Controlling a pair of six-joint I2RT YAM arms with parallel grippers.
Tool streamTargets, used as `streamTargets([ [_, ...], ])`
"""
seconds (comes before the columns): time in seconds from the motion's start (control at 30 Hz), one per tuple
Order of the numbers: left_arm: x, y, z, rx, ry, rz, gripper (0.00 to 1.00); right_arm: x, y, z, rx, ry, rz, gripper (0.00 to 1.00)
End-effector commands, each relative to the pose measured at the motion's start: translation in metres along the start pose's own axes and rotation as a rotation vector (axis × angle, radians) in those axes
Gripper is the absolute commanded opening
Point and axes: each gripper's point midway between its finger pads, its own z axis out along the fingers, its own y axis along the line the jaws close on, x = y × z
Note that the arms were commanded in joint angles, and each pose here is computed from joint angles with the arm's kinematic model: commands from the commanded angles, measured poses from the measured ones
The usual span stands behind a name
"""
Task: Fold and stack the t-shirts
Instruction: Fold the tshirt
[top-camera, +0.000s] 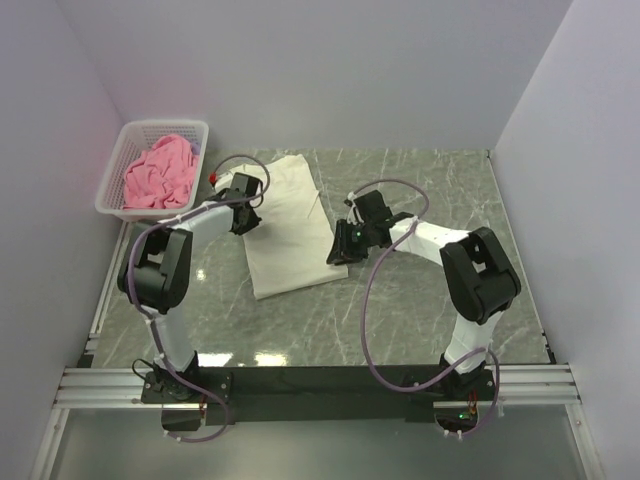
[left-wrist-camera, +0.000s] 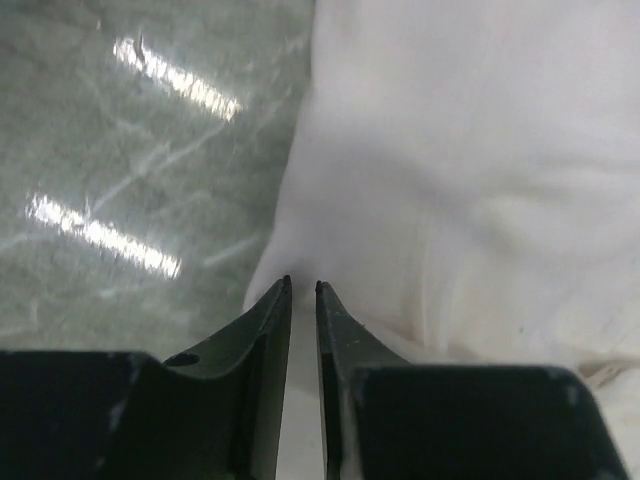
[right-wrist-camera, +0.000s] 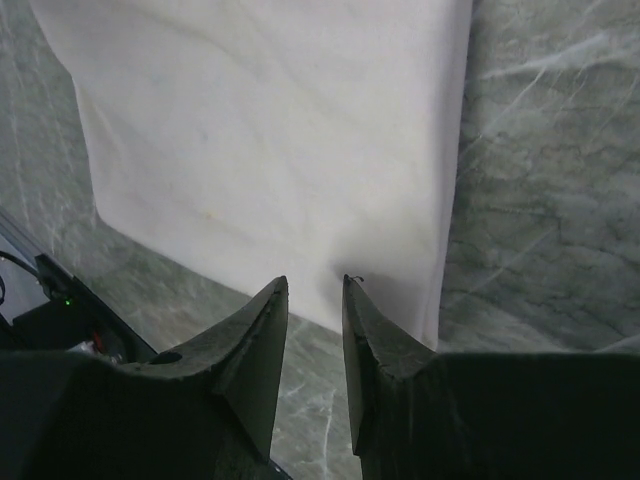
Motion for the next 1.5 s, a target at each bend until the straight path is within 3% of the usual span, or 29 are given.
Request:
streamTargets([
  [0.0, -0.032, -0.024, 0.002, 0.063, -0.037, -0.012, 0.21, -0.018, 0.027, -0.02, -0.077, -0.096, -0.066, 0.36],
  [0.1, -0.047, -0.033, -0.002, 0.08, -0.063, -0.014, 0.23, -0.019, 0.029, -0.022, -0.09, -0.102, -0.059, 0.35],
  [0.23, -0.055, -0.039, -0.034, 0.154, -0.081, -0.051, 0.37, -0.017, 0.042, -0.025, -0.159, -0.1, -0.051, 0.35],
  [0.37, -0.042, -0.038, -0.094, 0.249, -0.092, -0.086, 0.52, -0.013, 0.051, -0.027, -0.215, -0.091, -0.04, 0.35],
  [0.43, -0.003, -0.033, -0.107, 0.266, -0.04, -0.075, 0.53, -0.009, 0.051, -0.025, -0.235, -0.089, -0.027, 0.35],
  [0.57, 0.07, -0.022, -0.135, 0.352, 0.067, -0.065, 0.48, -0.004, 0.05, -0.02, -0.263, -0.088, -0.005, 0.35],
  [0.77, 0.138, 0.02, -0.122, 0.317, 0.189, -0.135, 0.35, 0.014, 0.015, 0.01, -0.192, -0.019, 0.065, 0.33],
  [0.9, 0.151, 0.047, -0.111, 0.248, 0.184, -0.177, 0.27, 0.042, -0.028, 0.027, -0.099, 0.07, 0.157, 0.3],
  [1.03, 0.175, 0.057, -0.107, 0.215, 0.271, -0.193, 0.23, 0.059, -0.053, 0.025, -0.055, 0.098, 0.238, 0.28],
  [1.2, 0.201, 0.09, -0.1, 0.101, 0.337, -0.215, 0.17, 0.071, -0.067, 0.019, -0.046, 0.111, 0.292, 0.28],
  [1.3, 0.203, 0.097, -0.105, 0.093, 0.341, -0.211, 0.11, 0.074, -0.069, 0.012, -0.046, 0.108, 0.308, 0.27],
  [1.47, 0.196, 0.101, -0.113, 0.07, 0.336, -0.178, 0.08, 0.098, -0.076, 0.002, -0.005, 0.137, 0.364, 0.26],
])
